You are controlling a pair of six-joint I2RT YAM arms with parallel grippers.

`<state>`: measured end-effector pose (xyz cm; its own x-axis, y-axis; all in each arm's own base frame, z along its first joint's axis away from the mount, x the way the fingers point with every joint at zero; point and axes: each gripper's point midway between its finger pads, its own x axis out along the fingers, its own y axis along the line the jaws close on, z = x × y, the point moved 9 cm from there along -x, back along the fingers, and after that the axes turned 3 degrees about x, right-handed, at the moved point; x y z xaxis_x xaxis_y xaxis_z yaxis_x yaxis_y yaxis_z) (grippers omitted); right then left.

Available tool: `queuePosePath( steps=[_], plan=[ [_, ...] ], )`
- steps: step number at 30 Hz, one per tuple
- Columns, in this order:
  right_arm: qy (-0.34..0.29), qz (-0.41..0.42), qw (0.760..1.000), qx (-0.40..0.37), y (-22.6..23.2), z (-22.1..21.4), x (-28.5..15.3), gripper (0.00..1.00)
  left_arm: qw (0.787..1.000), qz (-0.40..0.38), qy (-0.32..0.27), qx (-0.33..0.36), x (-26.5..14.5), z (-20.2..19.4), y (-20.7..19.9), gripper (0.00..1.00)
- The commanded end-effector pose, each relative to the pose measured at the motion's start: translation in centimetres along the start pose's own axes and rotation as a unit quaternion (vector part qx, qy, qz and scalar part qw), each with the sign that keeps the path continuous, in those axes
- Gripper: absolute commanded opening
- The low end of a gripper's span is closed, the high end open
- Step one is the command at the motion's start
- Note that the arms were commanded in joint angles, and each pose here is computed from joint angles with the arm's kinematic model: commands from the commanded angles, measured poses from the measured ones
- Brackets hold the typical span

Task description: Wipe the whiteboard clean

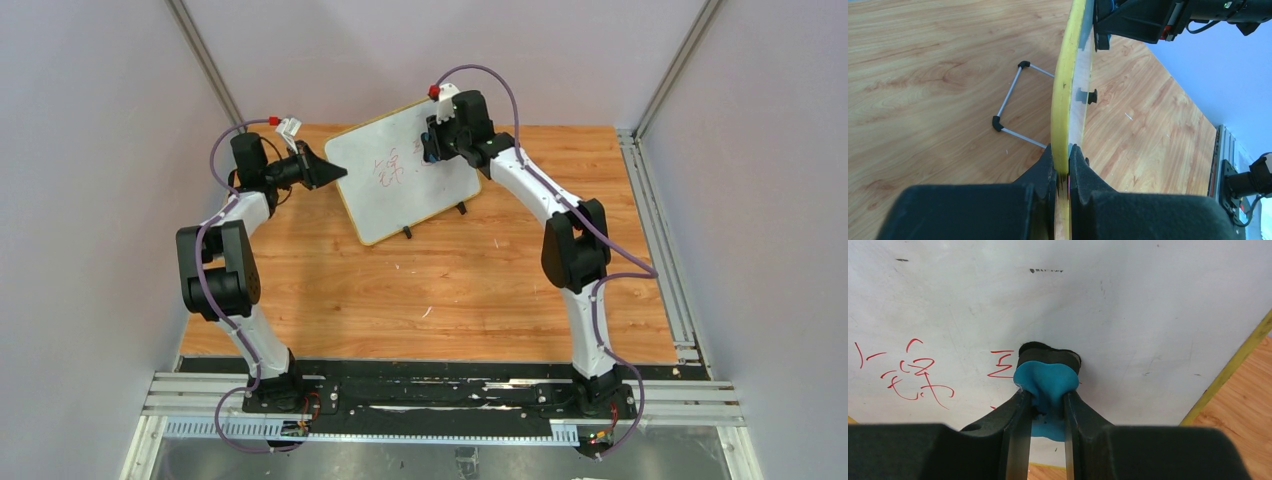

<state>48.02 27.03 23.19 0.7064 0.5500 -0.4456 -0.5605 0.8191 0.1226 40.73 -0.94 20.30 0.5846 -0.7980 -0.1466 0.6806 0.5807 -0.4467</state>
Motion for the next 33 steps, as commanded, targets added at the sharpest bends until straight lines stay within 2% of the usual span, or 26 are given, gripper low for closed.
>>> queuePosePath(
  steps=[1, 12, 18, 24, 33],
  plan=[
    [-0.009, -0.062, 0.998, -0.029, -2.3, 0.3, 0.4, 0.0, 0.995, 0.077, 0.028, 0.06, -0.3, -2.3, 2.5, 0.0],
    [-0.03, -0.113, 0.993, -0.03, -6.1, 0.8, -0.7, 0.01, 0.994, 0.077, 0.039, 0.064, -0.4, -2.5, 2.5, 0.0],
    [-0.034, -0.101, 0.994, -0.024, -6.0, 0.8, -0.6, 0.0, 0.994, 0.08, 0.046, 0.066, -0.6, -2.7, 2.5, 0.0],
    [-0.035, -0.079, 0.996, -0.025, -4.3, 0.5, -0.4, 0.01, 0.994, 0.08, 0.046, 0.064, -0.5, -2.7, 2.5, 0.0],
    [-0.044, -0.029, 0.997, -0.048, 2.3, 0.1, -0.1, 0.01, 0.994, 0.081, 0.048, 0.063, -0.5, -2.9, 2.4, 0.0]
  ],
)
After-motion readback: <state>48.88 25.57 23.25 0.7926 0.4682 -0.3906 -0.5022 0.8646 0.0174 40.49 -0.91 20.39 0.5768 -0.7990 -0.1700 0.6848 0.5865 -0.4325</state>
